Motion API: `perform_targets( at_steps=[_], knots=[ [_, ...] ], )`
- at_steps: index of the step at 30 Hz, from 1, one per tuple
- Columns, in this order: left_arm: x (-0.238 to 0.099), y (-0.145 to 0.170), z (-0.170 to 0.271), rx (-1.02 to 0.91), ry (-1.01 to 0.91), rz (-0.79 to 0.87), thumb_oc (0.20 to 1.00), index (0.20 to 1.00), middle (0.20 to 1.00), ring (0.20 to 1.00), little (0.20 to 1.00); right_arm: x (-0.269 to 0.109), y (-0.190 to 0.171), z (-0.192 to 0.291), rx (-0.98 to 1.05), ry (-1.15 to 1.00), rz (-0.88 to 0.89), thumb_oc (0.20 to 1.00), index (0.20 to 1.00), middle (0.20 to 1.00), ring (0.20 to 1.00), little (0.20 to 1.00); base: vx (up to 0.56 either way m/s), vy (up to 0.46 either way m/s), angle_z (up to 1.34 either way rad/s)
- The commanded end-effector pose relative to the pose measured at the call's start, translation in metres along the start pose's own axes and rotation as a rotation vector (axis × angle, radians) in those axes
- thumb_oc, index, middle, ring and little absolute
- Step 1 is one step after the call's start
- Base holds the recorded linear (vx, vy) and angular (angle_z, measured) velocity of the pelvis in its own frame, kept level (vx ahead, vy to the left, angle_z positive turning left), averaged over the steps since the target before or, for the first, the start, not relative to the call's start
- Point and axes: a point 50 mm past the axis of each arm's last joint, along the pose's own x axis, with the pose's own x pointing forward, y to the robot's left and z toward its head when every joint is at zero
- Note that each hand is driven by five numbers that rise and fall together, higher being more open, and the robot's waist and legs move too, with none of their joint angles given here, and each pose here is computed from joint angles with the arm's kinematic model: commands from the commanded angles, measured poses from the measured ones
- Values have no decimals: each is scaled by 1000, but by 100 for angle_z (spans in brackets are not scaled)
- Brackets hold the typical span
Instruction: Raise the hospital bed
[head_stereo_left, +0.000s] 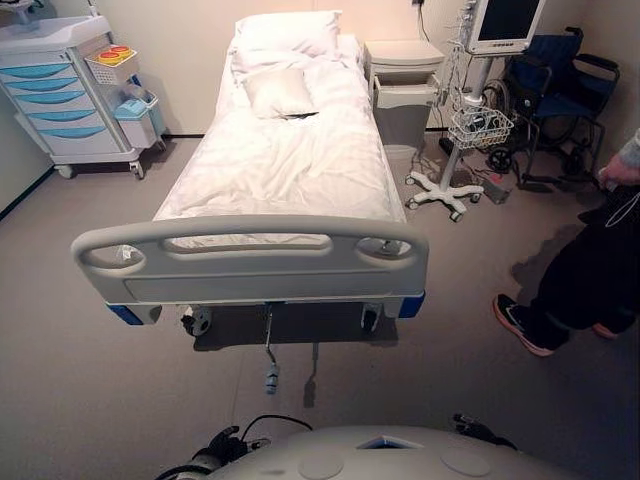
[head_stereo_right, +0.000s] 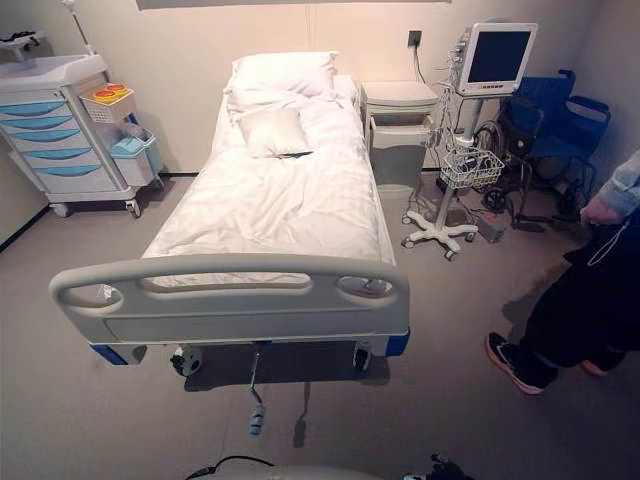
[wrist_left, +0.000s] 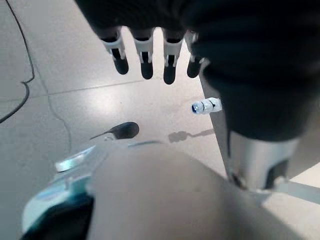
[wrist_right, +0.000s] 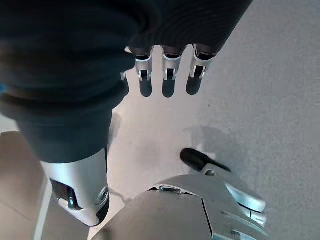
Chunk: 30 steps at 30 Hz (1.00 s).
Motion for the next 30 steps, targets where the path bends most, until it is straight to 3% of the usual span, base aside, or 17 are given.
perform_targets(
  at_steps=[1, 30],
  knots=[
    [3, 14, 14, 31, -11, 36, 1000, 1000, 1000, 1000, 1000, 5, 16, 25, -40, -50, 48, 1000, 1000, 1000, 1000, 1000, 240, 66, -119],
    [3, 11, 17, 15, -31, 33, 1000, 1000, 1000, 1000, 1000, 5, 5, 27, -46, -49, 22, 1000, 1000, 1000, 1000, 1000, 0, 0, 0]
  ],
)
